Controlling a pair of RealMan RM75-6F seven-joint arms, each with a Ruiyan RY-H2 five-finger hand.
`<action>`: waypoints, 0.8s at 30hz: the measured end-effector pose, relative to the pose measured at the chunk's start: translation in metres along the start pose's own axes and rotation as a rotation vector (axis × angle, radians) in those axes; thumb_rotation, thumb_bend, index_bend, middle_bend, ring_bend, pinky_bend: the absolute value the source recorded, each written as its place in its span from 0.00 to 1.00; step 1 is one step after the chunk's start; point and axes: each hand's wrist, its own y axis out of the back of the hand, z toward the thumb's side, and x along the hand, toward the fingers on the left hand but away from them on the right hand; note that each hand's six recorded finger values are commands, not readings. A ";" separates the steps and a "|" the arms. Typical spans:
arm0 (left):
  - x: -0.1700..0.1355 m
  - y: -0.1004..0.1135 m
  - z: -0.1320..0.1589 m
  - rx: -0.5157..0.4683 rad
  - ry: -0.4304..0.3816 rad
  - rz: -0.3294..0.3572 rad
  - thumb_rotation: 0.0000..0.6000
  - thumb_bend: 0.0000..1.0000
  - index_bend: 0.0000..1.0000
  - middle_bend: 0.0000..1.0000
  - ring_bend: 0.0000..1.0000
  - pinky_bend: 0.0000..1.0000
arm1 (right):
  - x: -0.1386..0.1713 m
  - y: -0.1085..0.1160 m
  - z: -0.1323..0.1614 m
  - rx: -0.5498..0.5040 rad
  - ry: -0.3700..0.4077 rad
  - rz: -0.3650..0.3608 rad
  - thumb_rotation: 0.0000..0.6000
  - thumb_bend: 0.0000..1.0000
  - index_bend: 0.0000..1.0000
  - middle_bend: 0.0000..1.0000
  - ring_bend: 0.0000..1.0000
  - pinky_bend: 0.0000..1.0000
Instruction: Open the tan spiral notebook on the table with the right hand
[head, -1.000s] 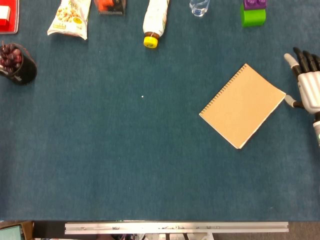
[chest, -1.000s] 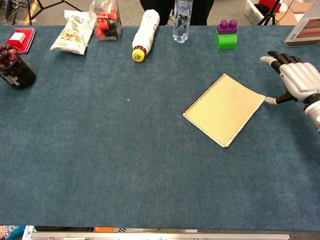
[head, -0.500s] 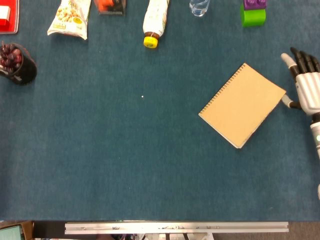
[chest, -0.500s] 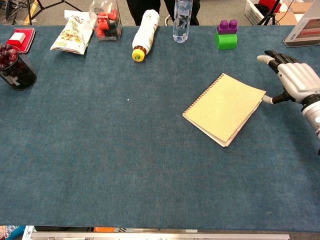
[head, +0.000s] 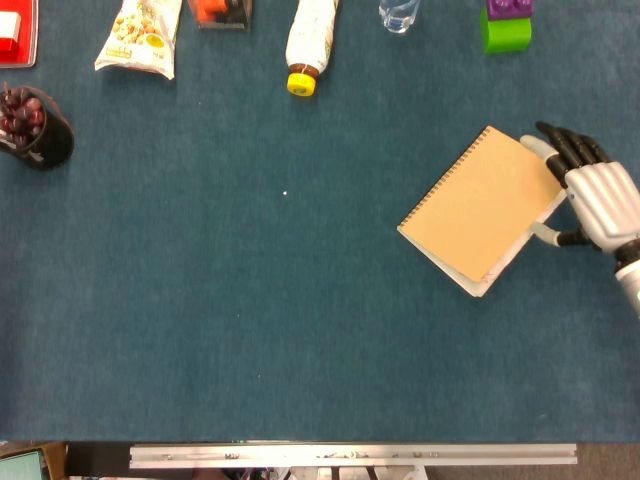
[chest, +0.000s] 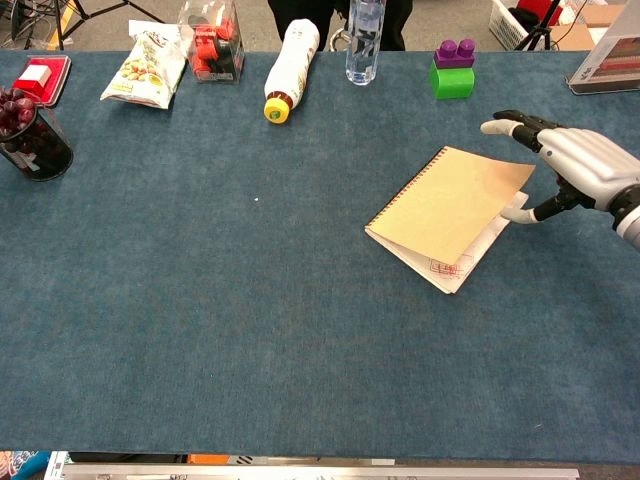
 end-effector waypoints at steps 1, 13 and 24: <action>0.000 0.000 0.000 0.001 0.000 0.000 1.00 0.24 0.47 0.30 0.25 0.37 | 0.002 0.003 0.002 0.007 0.005 0.004 1.00 0.16 0.13 0.04 0.00 0.10; 0.000 -0.001 0.000 0.002 0.002 -0.002 1.00 0.24 0.47 0.30 0.25 0.38 | 0.007 0.014 0.011 0.038 0.036 -0.004 1.00 0.16 0.13 0.04 0.00 0.10; 0.001 -0.001 -0.002 -0.006 0.008 -0.003 1.00 0.24 0.47 0.30 0.25 0.38 | -0.020 0.002 0.017 0.165 0.124 -0.012 1.00 0.50 0.13 0.08 0.00 0.10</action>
